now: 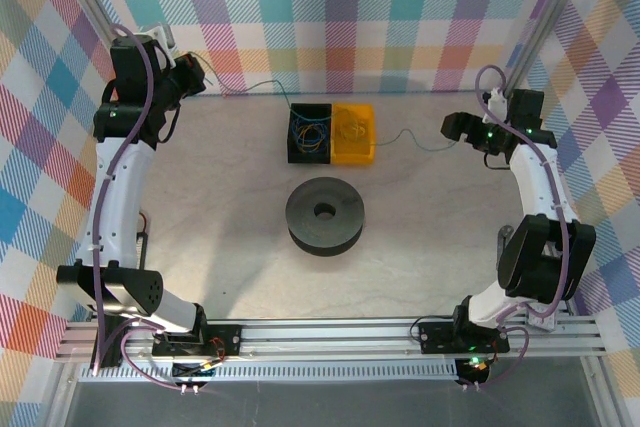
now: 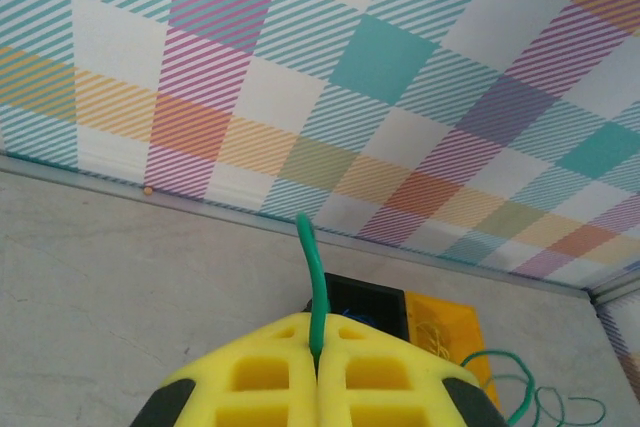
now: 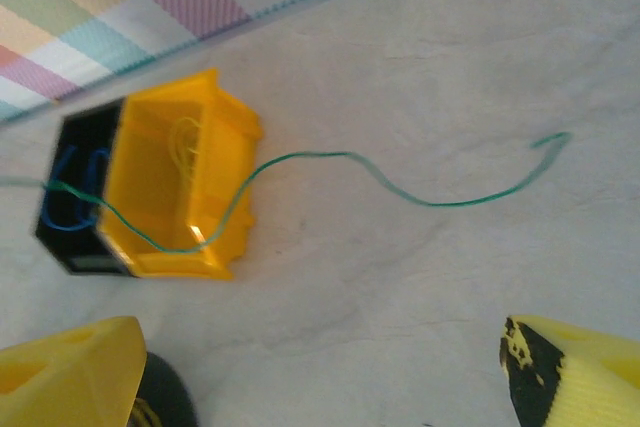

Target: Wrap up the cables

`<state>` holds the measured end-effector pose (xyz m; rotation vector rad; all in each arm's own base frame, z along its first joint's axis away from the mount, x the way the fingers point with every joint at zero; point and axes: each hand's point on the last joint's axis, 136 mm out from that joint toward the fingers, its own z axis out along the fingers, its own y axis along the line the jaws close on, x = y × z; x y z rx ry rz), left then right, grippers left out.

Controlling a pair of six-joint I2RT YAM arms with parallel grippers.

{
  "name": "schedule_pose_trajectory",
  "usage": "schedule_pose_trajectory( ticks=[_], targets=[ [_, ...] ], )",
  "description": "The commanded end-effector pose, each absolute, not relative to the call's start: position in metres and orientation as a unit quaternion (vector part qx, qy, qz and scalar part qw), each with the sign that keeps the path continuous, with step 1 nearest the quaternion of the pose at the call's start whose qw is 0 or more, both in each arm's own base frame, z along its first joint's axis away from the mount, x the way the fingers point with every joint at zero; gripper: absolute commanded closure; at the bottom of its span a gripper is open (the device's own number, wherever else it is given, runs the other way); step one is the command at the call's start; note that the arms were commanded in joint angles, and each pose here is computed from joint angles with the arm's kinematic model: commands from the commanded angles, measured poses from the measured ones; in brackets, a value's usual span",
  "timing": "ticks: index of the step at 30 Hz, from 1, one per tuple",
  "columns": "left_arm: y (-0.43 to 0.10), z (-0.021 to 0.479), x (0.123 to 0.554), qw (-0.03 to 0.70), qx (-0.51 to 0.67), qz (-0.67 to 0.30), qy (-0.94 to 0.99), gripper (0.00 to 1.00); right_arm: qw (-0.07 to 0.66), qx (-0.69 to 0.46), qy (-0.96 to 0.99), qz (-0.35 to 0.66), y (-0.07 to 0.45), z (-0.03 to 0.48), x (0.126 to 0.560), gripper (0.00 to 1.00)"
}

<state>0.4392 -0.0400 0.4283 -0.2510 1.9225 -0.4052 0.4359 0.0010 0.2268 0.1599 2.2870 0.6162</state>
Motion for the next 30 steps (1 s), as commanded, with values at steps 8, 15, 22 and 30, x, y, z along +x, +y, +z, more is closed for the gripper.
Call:
schedule_pose_trajectory(
  ticks=[8,15,22,30],
  targets=[
    [-0.051,0.453,0.432,0.575,-0.087,-0.196,0.789,1.00,0.366,0.204,0.864,0.279,0.005,0.197,0.447,0.02],
    [-0.053,0.460,0.425,0.581,-0.082,-0.201,0.785,1.00,0.334,0.307,0.863,0.224,-0.021,0.148,0.449,0.01],
    [-0.053,0.468,0.415,0.588,-0.079,-0.205,0.778,1.00,0.307,0.355,0.854,0.224,-0.025,0.116,0.459,0.00],
    [-0.057,0.481,0.405,0.596,-0.071,-0.219,0.769,1.00,0.296,0.374,0.844,0.246,-0.019,0.101,0.473,0.01]
  ],
)
